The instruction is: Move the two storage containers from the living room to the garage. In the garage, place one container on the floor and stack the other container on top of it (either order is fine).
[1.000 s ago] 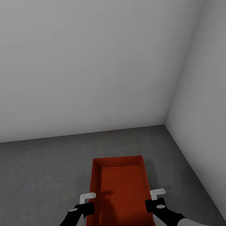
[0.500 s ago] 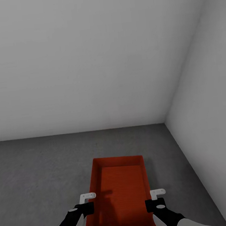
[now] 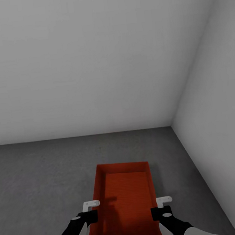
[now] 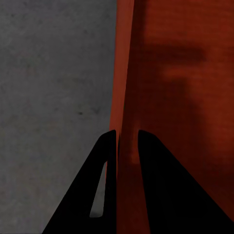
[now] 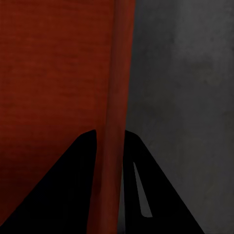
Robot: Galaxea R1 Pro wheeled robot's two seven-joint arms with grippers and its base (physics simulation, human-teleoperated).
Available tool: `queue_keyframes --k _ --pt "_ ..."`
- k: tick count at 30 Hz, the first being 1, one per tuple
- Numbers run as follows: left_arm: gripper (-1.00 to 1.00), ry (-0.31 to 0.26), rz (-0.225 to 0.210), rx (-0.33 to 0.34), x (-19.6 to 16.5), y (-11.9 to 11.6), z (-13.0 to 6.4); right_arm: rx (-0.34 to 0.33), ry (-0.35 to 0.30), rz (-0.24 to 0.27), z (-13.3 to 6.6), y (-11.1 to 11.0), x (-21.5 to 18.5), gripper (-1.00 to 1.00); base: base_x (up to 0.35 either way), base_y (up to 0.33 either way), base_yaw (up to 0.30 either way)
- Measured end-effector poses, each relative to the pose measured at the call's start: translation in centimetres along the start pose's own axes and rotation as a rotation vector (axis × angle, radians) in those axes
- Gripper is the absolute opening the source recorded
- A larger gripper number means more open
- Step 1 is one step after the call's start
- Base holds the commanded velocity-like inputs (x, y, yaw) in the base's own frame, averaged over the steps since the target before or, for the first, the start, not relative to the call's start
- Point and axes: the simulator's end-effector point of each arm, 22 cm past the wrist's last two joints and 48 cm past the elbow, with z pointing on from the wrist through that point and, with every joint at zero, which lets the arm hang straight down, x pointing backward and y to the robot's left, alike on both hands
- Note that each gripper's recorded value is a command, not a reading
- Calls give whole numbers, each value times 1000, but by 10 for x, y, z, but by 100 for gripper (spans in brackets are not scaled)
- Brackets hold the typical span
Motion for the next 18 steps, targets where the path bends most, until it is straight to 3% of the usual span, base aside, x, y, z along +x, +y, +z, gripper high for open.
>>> queue_keyframes --k 18 --pt "-100 19 -1 -1 9 1 5 -1 19 -2 4 1 9 -100 0 0 0"
